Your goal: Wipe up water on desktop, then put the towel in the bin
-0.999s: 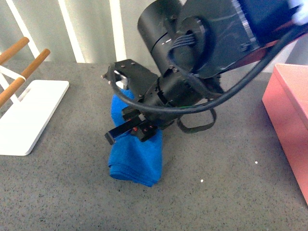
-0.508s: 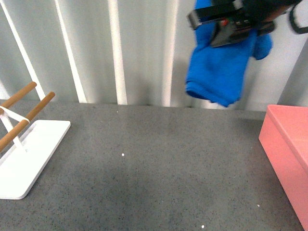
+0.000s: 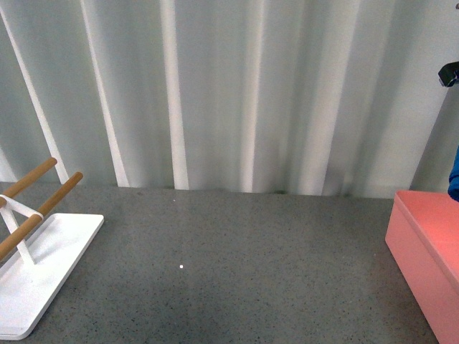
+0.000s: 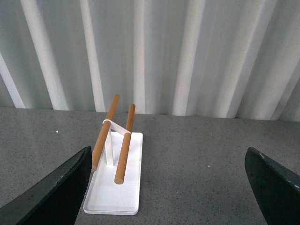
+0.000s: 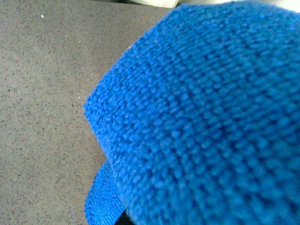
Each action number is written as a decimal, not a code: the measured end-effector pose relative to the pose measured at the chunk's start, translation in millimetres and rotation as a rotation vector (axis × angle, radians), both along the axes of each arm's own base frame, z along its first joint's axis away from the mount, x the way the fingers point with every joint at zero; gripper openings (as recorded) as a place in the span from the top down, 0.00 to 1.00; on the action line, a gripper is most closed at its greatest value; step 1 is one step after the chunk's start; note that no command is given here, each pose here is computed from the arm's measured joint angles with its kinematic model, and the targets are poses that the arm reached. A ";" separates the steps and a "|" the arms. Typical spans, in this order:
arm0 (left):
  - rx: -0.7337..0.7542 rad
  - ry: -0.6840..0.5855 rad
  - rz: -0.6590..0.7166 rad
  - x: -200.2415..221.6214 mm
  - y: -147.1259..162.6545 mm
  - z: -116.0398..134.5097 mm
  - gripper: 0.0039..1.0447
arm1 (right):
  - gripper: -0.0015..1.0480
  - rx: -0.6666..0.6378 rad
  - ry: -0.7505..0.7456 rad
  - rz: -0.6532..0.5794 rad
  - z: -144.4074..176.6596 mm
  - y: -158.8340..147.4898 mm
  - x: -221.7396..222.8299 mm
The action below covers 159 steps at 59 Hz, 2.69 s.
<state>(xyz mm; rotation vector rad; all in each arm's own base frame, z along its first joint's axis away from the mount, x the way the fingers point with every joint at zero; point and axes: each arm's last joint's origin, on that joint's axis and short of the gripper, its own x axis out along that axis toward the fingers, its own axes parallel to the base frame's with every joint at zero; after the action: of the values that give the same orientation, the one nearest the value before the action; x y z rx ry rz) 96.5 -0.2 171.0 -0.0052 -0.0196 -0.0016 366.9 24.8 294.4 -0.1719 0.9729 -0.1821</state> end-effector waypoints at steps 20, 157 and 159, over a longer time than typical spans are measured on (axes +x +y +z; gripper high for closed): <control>0.000 0.000 0.000 0.0 0.0 0.0 0.06 | 0.94 -0.107 0.074 -0.060 -25.4 -16.8 -16.2; 0.000 -0.002 0.000 -0.1 0.0 0.1 0.06 | 0.78 0.153 -0.991 0.195 -88.7 -46.7 -124.1; 0.000 -0.002 0.000 -0.2 0.0 0.2 0.06 | 0.85 0.157 -0.979 0.198 -94.1 -44.3 -131.4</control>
<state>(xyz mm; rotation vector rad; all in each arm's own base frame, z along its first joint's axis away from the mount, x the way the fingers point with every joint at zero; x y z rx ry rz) 96.3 -0.1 171.2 -0.0048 -0.0219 -0.0012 235.5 -19.5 200.3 -0.0186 -0.0086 0.0064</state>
